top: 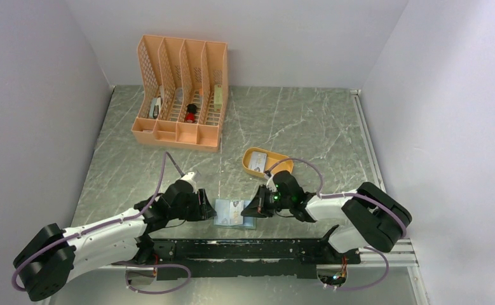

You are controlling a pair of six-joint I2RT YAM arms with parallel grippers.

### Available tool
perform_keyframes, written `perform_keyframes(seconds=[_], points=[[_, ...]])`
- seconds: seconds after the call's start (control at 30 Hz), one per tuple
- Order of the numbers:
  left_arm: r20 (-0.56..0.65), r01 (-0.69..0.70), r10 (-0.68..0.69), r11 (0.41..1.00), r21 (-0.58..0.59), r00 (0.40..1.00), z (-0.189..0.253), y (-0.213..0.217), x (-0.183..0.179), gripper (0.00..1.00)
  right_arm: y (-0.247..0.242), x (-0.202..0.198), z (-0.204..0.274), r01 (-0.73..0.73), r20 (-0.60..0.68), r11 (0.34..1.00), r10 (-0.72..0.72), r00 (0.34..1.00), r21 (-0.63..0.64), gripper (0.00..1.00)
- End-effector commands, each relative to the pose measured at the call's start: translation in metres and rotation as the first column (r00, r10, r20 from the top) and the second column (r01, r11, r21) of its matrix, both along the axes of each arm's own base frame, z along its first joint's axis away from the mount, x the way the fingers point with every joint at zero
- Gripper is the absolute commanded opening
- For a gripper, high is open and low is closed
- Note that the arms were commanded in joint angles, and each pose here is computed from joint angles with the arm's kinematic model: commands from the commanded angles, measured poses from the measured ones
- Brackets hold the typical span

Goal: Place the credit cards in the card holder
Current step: Insert the credit card into the card holder.

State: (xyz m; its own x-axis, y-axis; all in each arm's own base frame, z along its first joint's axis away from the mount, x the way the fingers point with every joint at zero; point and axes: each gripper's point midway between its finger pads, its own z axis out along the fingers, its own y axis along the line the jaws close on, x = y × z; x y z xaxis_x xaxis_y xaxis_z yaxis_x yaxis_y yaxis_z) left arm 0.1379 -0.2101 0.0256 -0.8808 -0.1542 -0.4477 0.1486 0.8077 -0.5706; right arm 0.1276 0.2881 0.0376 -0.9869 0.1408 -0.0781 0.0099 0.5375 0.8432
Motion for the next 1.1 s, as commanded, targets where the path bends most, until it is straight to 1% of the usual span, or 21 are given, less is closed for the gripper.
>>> perform_keyframes(seconds=[0.0, 0.2, 0.4, 0.63, 0.87, 1.07], points=[[-0.022, 0.009, -0.009, 1.000, -0.006, 1.000, -0.006, 0.001, -0.005, 0.50, 0.005, 0.001, 0.003, -0.012, 0.051, 1.000, 0.011, 0.999, 0.014, 0.00], [-0.026, 0.009, -0.009, 1.000, -0.004, 1.000, -0.007, 0.001, -0.006, 0.46, 0.008, -0.003, -0.002, -0.032, 0.049, 0.999, 0.032, 0.998, 0.004, 0.00], [-0.025, 0.002, -0.001, 1.000, 0.016, 1.000, -0.009, 0.004, -0.005, 0.37, 0.005, -0.004, -0.014, -0.022, 0.027, 0.999, 0.023, 0.999, -0.024, 0.00], [-0.033, 0.003, -0.002, 1.000, 0.025, 0.999, -0.013, 0.005, -0.006, 0.29, 0.010, -0.002, -0.011, -0.010, 0.037, 1.000, 0.010, 0.999, 0.006, 0.00], [-0.035, 0.001, 0.000, 1.000, 0.027, 0.999, -0.015, 0.006, -0.007, 0.25, 0.020, 0.001, -0.002, -0.037, 0.071, 0.999, 0.034, 0.997, 0.032, 0.00], [-0.034, 0.000, 0.000, 1.000, 0.026, 0.999, -0.014, 0.006, -0.006, 0.24, 0.023, -0.003, -0.009, -0.057, 0.055, 0.998, 0.056, 0.997, 0.012, 0.00]])
